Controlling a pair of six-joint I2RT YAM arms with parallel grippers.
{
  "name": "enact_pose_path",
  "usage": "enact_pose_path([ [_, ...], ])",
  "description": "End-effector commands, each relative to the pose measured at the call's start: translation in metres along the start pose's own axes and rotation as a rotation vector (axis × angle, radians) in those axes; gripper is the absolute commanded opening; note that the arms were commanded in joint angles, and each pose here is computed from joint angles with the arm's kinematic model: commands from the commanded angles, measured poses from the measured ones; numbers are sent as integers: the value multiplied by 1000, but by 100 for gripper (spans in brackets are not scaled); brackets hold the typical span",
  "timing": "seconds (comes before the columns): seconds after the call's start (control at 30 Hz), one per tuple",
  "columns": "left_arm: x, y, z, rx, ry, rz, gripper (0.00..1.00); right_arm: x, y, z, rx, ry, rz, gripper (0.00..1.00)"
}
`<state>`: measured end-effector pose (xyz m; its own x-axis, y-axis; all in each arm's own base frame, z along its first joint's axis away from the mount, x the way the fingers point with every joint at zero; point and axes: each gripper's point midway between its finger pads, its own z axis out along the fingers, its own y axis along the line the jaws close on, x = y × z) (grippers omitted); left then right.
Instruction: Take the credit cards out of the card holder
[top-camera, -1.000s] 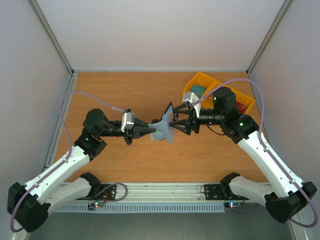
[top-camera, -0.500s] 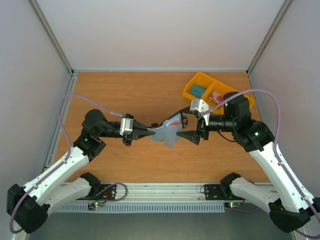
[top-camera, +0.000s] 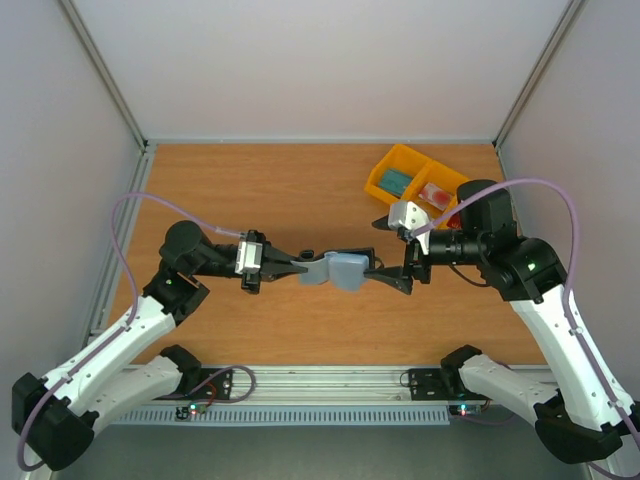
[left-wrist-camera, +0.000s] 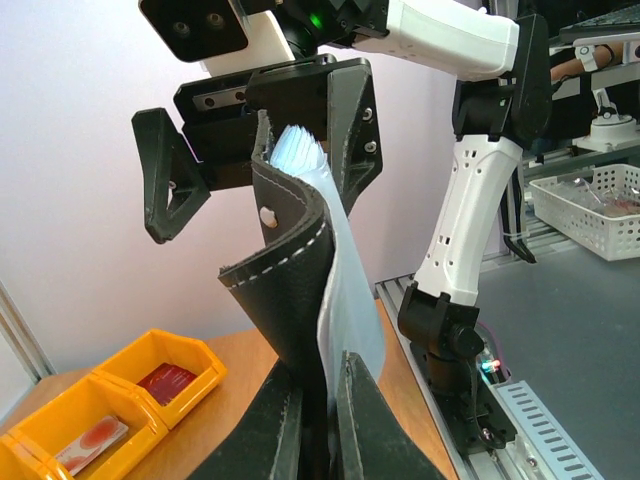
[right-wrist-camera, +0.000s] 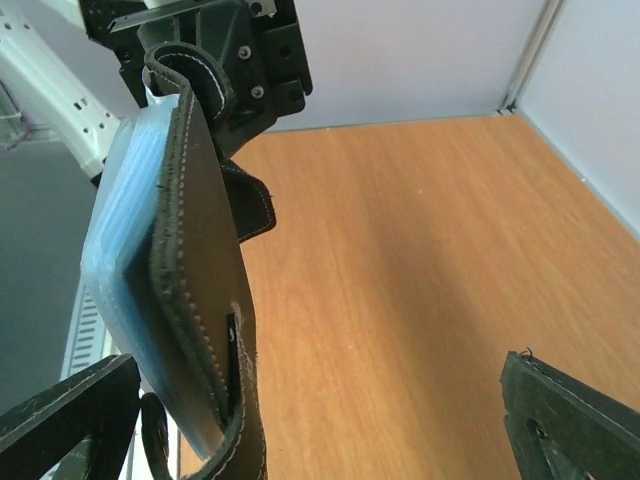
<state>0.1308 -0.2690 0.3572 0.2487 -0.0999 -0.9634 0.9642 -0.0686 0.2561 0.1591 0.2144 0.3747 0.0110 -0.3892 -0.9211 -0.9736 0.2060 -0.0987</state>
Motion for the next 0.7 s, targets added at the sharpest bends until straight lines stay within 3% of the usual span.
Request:
enact_pose_path([
  [0.0,-15,-4,-1,7,-36,70,0,1,2,0,-21,3,17,99],
  [0.53,-10,1,3,-12,-26,32,0,-16,-2,13,-72,-115,112,95],
  [0.67,-9,3,3,-24,-26,28,0,-12,-5,23,-71,-108,146,89],
])
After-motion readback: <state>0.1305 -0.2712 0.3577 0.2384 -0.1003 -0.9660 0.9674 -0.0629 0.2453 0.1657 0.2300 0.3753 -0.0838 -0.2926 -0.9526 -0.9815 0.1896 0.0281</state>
